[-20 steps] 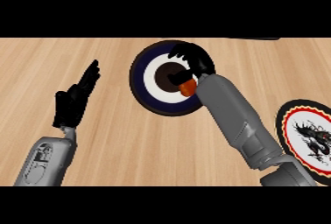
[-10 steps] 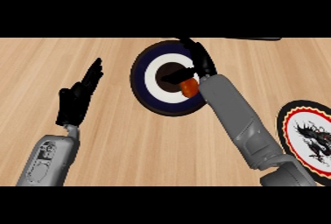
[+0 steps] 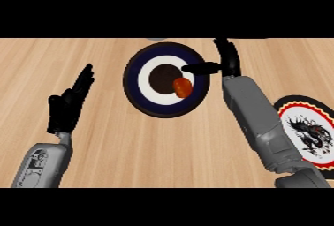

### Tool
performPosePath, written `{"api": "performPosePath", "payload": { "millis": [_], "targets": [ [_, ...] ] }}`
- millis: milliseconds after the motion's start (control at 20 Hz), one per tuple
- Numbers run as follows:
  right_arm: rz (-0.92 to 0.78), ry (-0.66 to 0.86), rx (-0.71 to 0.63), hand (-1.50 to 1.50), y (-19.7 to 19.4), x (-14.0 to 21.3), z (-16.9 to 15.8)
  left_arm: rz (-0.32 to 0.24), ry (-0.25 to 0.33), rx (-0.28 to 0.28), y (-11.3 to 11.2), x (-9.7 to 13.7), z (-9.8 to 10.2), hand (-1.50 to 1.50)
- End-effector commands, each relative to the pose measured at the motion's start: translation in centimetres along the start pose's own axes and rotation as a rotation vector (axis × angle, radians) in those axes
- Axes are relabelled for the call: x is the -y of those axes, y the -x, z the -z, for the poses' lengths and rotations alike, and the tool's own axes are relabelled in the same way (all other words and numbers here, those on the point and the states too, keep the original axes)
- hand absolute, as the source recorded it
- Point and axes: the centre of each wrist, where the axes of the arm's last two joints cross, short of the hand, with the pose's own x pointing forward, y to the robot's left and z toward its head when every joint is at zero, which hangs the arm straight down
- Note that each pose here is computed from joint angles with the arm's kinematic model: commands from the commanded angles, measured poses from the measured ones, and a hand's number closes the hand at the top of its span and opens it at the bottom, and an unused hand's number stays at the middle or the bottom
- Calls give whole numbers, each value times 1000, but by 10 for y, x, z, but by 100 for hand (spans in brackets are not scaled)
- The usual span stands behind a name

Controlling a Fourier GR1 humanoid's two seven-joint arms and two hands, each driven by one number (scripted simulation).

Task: Pick the tomato from the plate and place it in the plate

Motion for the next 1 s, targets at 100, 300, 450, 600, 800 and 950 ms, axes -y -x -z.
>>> {"api": "performPosePath", "payload": {
  "millis": [100, 300, 450, 600, 800, 950],
  "targets": [
    [73, 71, -4, -150, 32, 85, -2, 6, -17, 1, 7, -3, -1, 0],
    [66, 54, 0, -150, 50, 126, -10, -11, 8, -3, -3, 2, 10, 0],
    [37, 26, -6, -150, 54, 146, -12, -1, 0, 1, -9, -8, 9, 0],
    [33, 38, -4, -150, 75, 157, -26, 4, 21, 2, -3, -7, -16, 0],
    [70, 38, -12, -150, 80, 183, -30, 5, -5, 4, -24, -2, 9, 0],
    [57, 41, -30, -150, 100, 177, -43, -9, 16, 13, -13, 5, -11, 0]
  ]
}}
